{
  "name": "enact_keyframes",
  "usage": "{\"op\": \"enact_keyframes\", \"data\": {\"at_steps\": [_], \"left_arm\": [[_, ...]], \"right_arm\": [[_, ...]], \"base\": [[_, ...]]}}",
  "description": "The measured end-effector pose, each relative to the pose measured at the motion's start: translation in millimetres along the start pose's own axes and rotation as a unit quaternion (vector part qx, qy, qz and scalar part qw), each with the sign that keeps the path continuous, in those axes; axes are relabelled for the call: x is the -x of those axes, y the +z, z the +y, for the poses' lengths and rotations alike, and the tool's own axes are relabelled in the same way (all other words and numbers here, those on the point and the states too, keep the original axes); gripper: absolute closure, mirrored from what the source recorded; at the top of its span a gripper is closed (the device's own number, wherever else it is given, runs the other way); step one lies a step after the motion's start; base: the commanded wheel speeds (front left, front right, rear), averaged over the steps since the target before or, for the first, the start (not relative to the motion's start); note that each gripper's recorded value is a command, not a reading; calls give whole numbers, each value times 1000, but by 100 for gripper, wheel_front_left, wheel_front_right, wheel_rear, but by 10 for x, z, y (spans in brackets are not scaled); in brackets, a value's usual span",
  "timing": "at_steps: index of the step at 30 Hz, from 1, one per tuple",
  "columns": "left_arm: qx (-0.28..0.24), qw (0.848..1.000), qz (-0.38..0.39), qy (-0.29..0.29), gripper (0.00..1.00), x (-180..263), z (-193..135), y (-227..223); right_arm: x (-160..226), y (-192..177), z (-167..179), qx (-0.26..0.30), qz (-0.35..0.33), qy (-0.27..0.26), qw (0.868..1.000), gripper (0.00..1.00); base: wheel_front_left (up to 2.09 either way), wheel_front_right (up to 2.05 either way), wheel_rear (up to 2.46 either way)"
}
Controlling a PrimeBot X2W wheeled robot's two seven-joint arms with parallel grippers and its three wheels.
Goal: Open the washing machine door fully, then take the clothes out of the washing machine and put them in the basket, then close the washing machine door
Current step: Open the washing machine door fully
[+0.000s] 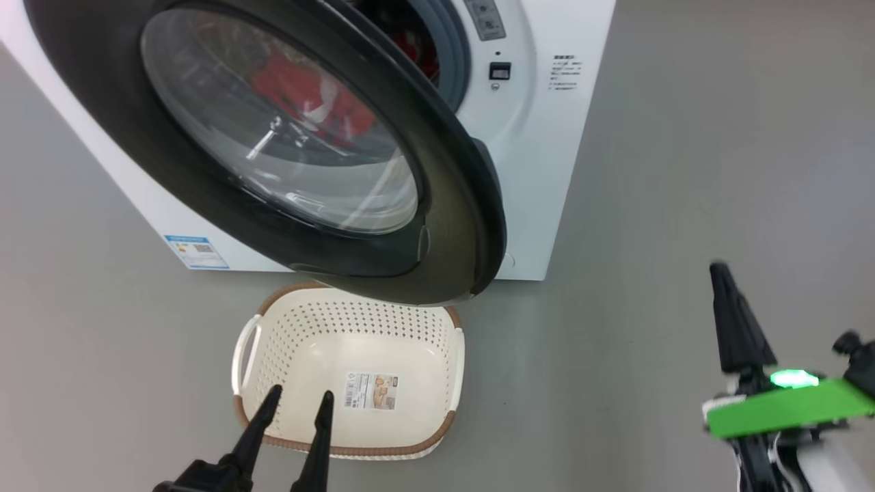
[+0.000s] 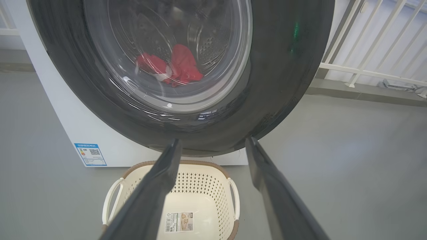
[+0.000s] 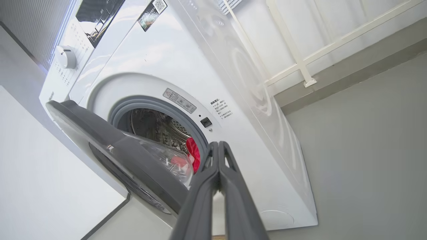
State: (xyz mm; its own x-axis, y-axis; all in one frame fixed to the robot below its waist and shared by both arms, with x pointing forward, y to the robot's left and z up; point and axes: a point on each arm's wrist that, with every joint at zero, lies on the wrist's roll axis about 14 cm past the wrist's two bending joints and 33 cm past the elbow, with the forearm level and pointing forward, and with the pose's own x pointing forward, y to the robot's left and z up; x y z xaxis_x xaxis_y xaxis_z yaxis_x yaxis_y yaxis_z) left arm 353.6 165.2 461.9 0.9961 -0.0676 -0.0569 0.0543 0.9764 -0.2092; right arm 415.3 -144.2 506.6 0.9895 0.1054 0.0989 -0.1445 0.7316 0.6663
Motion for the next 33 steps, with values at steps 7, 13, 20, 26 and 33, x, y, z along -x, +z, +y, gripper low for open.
{"op": "enact_keyframes", "data": {"at_steps": [7,13,20,26,33], "left_arm": [[12,1000,-4,9,0,71,27,18],[15,1000,-8,17,0,128,60,44],[19,1000,-5,25,0,155,94,27],[21,1000,-2,23,0,107,84,17],[23,999,7,30,0,94,123,-36]], "right_arm": [[-422,65,512,-82,-7,76,994,100],[-660,-13,861,-145,15,118,982,100],[-833,-264,1194,-218,93,156,959,100],[-954,-442,1288,-239,164,169,942,100],[-1015,-703,1263,-285,254,157,911,100]], "base": [[0,0,0],[0,0,0],[0,0,0],[0,0,0],[0,0,0]]}}
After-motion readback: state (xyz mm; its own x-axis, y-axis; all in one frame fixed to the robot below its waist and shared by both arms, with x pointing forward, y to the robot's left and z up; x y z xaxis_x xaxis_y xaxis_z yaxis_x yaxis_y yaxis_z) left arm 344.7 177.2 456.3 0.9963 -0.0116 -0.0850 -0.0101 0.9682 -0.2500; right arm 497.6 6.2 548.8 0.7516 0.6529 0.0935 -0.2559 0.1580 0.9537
